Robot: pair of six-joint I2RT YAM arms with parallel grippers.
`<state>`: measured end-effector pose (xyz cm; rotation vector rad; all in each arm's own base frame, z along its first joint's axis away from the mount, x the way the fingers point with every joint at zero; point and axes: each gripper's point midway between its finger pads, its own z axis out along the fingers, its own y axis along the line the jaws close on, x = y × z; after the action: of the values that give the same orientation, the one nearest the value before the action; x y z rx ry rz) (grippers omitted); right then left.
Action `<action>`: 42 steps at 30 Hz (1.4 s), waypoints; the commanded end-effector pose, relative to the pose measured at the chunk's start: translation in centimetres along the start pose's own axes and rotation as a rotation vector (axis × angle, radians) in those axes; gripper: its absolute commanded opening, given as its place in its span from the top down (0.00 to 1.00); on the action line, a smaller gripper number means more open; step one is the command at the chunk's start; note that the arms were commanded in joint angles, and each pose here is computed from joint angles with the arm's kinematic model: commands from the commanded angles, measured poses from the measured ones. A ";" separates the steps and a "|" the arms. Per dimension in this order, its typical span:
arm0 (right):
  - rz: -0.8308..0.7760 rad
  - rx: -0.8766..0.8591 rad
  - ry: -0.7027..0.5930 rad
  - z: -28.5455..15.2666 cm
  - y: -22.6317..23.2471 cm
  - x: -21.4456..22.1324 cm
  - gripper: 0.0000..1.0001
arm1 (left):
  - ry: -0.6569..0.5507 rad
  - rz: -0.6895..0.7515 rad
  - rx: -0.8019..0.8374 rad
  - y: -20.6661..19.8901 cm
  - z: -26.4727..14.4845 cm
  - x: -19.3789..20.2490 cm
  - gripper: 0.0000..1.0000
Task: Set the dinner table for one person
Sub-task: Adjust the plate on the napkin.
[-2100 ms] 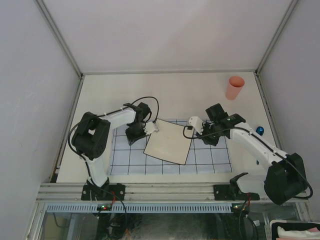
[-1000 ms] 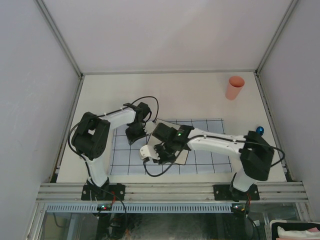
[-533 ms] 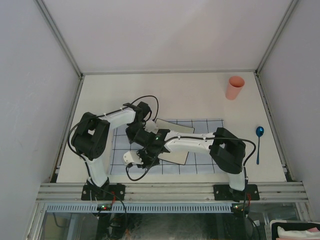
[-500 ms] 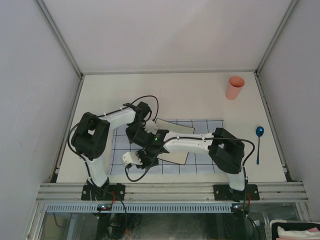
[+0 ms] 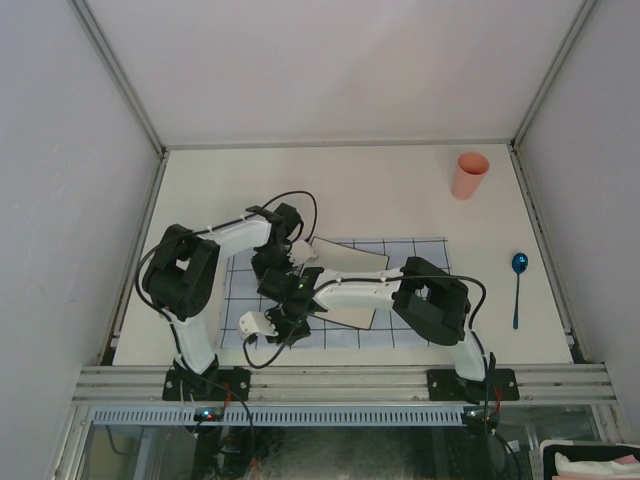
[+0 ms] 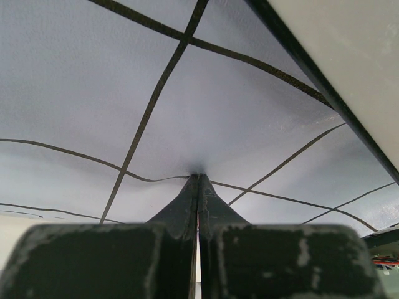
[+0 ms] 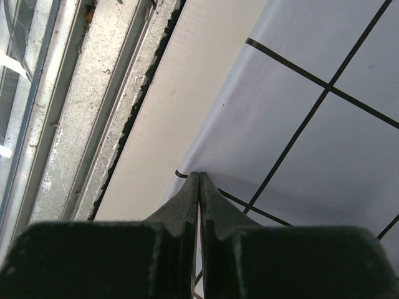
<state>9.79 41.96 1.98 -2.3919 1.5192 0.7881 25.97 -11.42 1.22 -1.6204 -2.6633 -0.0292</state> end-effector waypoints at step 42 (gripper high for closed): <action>-0.001 0.042 -0.063 0.3 -5.1 -0.1 1.00 | -0.050 0.035 -0.093 4.7 1.0 -4.6 1.00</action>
<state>11.72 43.70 1.68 -2.3407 1.5297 0.8736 26.17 -11.37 1.21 -1.5672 -2.5645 -0.0340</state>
